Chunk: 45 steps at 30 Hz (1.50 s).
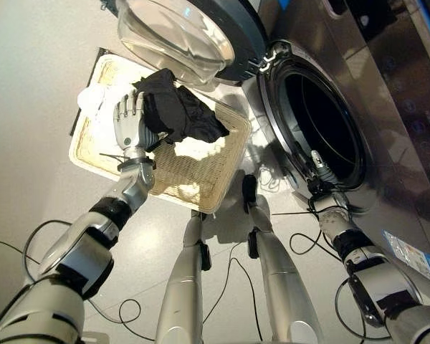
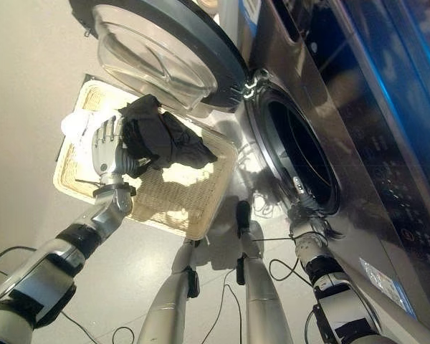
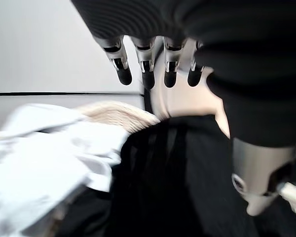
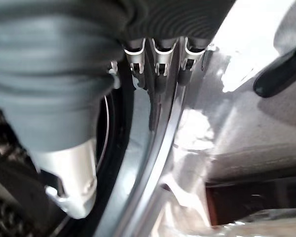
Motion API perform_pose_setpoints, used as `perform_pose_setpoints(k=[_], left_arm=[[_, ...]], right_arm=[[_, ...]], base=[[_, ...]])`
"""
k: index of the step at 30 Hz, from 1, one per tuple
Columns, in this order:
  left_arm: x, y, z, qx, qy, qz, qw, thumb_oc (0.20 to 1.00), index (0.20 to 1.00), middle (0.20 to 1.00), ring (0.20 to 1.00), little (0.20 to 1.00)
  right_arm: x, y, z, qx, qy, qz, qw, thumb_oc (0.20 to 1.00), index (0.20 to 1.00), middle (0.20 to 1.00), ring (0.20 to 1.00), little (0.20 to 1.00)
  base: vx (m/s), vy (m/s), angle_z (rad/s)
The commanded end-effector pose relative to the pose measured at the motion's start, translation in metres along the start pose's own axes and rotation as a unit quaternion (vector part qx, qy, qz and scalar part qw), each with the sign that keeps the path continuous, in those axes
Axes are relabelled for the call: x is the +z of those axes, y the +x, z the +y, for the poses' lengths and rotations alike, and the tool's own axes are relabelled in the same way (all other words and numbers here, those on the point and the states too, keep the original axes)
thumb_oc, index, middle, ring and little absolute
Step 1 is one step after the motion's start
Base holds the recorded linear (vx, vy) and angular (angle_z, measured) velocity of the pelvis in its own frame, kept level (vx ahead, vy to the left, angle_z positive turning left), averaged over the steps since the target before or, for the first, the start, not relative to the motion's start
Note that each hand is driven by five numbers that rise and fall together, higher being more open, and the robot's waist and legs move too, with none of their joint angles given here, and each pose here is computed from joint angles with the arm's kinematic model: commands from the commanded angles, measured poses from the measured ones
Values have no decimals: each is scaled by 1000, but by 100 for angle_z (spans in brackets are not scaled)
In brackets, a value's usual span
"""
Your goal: Put the clothes into the washing machine.
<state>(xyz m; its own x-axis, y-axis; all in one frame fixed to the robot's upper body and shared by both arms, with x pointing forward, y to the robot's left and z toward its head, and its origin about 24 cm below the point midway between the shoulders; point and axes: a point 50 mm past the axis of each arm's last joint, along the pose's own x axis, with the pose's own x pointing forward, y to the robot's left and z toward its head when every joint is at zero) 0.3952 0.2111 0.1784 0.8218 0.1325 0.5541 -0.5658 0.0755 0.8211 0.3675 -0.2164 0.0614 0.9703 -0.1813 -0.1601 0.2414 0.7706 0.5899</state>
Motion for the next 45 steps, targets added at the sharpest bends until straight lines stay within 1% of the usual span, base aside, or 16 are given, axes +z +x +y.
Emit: perform_pose_setpoints(k=[1,9,14,16,18,20,21,22,28,32,35,36,38,39,41,45], left_arm=[[-8,15,8,-28,64,9,998,1000,1000,1000,1000,1000],[-9,21,5,-105,162,6,981,1000,1000,1000,1000,1000],[-25,22,5,-191,339,47,920,1000,1000,1000,1000,1000],[-30,18,3,-224,372,80,897,1000,1000,1000,1000,1000],[-31,15,-2,-279,344,110,890,1000,1000,1000,1000,1000],[-28,9,-8,-305,318,131,888,630,630,630,630,630],[-29,8,-10,-312,308,139,888,200,200,200,200,200],[-29,7,-11,-308,299,142,892,200,200,200,200,200],[-31,7,-13,-246,181,143,942,200,200,200,200,200],[-23,10,-13,-196,102,90,971,200,200,200,200,200],[-6,8,-14,-152,-39,74,985,200,200,200,200,200],[1,7,-12,-119,-122,73,983,200,200,200,200,200],[6,6,-10,-99,-187,74,974,200,200,200,200,200],[11,2,-6,-64,-300,77,949,200,200,200,200,200],[17,-12,-7,-46,-408,67,910,200,200,200,200,200],[31,-52,-12,-37,-516,27,855,200,200,200,200,200]], right_arm=[[4,0,4,28,-20,-11,999,1000,1000,1000,1000,1000],[2,-1,14,50,-28,-13,998,1000,1000,1000,1000,1000],[6,-2,24,83,-31,-26,996,1000,1000,1000,1000,1000],[1,-6,32,107,-27,-29,993,1000,1000,1000,1000,1000],[-1,-9,44,127,-24,-31,991,1000,1000,1000,1000,1000],[-4,-13,56,139,-17,-32,990,1000,1000,1000,1000,1000],[-5,-15,60,148,-10,-32,988,1000,1000,1000,1000,1000],[-7,-16,62,155,-7,-33,987,1000,1000,1000,1000,1000],[-13,-28,81,200,-10,-31,979,1000,1000,1000,1000,1000],[-23,-38,85,222,-18,-22,975,1000,1000,1000,1000,1000],[-32,-44,88,221,-38,-17,974,1000,1000,1000,1000,1000],[-35,-46,88,220,-47,-15,974,1000,1000,1000,1000,1000],[-36,-47,89,218,-54,-18,974,1000,1000,1000,1000,1000],[-36,-49,91,220,-60,-22,974,1000,1000,1000,1000,1000],[-40,-55,93,220,-67,-27,973,1000,1000,1000,1000,1000],[-45,-67,95,221,-105,-41,969,1000,1000,1000,1000,1000]], base=[[30,32,-8],[18,14,-7],[0,0,0],[18,-8,-1],[4,-1,-2],[0,0,0],[0,0,0],[5,-10,-4],[0,0,0],[-10,19,-1],[-13,0,2],[-24,-4,4],[-30,-5,5],[-40,-9,7],[-57,-25,4],[-63,-45,14]])
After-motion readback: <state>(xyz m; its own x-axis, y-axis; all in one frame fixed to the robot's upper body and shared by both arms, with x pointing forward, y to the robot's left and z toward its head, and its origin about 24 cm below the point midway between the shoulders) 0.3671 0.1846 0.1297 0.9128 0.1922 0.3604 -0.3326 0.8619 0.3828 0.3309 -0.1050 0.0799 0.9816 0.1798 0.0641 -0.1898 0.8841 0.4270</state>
